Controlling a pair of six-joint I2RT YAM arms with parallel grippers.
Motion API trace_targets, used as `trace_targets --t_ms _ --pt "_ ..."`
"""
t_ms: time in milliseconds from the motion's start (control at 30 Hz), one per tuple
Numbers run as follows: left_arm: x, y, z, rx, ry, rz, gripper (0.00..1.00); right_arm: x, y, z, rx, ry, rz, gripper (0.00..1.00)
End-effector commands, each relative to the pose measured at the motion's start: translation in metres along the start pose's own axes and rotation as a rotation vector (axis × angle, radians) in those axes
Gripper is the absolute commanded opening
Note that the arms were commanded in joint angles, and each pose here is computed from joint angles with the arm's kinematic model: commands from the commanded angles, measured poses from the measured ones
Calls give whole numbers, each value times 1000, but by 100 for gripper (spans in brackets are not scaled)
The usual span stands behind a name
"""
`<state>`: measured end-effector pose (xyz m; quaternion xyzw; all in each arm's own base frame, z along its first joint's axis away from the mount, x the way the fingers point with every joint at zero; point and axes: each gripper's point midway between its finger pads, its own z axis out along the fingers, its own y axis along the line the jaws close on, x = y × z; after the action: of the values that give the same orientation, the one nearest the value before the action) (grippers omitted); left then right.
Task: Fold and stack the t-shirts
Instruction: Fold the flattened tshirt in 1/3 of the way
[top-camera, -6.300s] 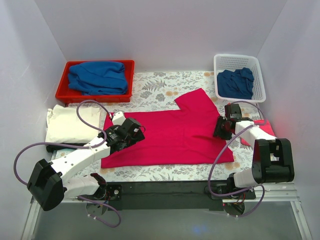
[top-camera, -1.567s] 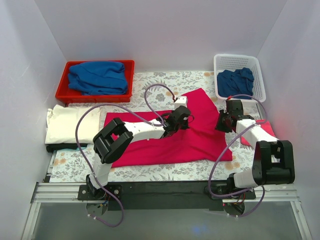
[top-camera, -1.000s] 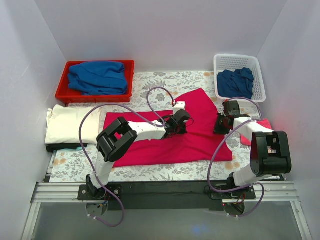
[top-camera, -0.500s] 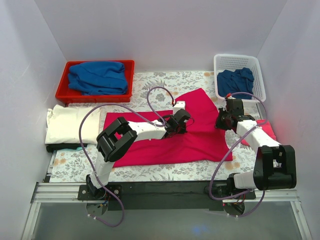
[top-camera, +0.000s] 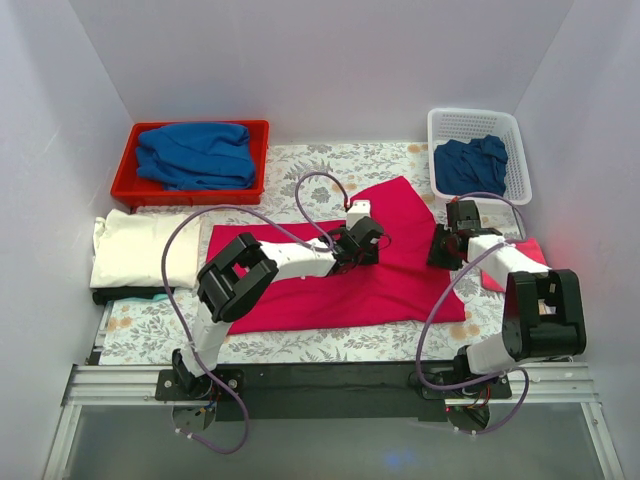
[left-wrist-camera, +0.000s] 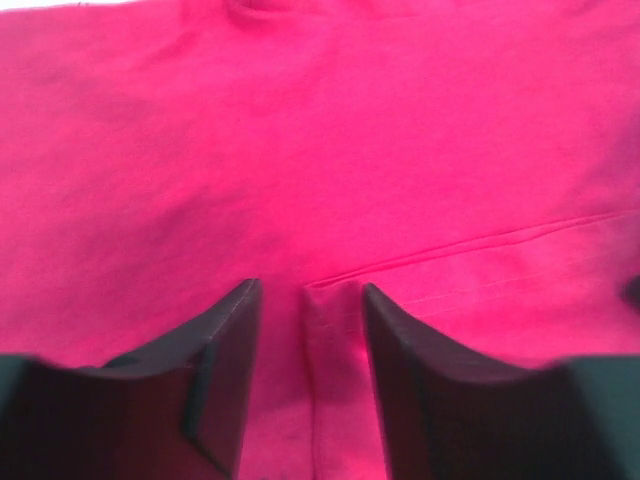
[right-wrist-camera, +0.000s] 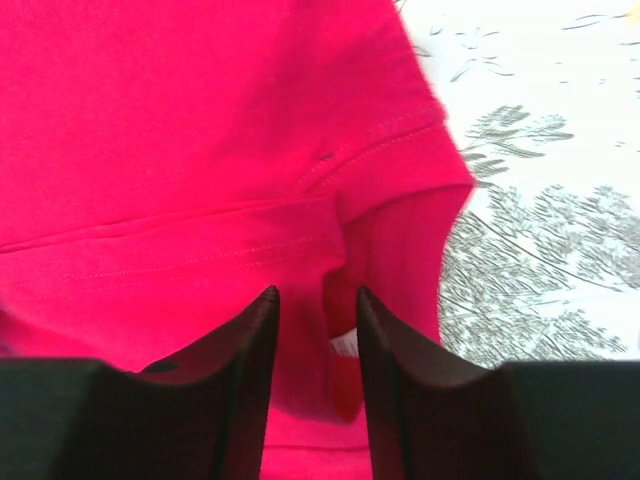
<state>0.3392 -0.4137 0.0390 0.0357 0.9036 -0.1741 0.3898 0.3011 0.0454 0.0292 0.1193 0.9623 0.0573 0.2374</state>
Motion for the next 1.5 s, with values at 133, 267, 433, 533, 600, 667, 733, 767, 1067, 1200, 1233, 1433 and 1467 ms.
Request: trace_targets --t_ms 133,267,433,533,600,667,733,767,1067,1200,1233,1433,1467 --pt "-40 3 -46 2 -114 -23 59 -34 -5 -40 41 -192 7 51" --pt "-30 0 -63 49 -67 5 62 -33 0 -59 0 -236 5 50" --pt "10 -4 -82 79 30 71 62 2 6 -57 -62 -158 6 47" --pt "31 -8 -96 111 68 94 62 23 8 -58 -98 -132 13 46" --pt "44 -14 -105 150 106 99 62 37 8 -56 -115 -104 20 46" --pt "60 -16 -114 172 136 107 62 46 9 -56 -118 -88 17 45" --pt "77 -16 -120 184 162 131 62 56 7 -54 -112 -63 17 45" --pt "83 -14 -121 178 170 134 62 60 6 -53 -111 -58 21 45" --pt "124 22 -121 63 248 140 62 101 -9 -29 -47 84 86 44" --pt "128 40 -122 -17 259 139 62 119 -14 -24 9 195 131 40" --pt "132 48 -124 -52 276 146 62 124 -16 -24 26 226 139 40" --pt "138 80 -143 -149 296 116 62 132 -40 -43 186 248 201 40" --pt "139 83 -147 -154 300 105 63 132 -41 -45 194 246 203 40"
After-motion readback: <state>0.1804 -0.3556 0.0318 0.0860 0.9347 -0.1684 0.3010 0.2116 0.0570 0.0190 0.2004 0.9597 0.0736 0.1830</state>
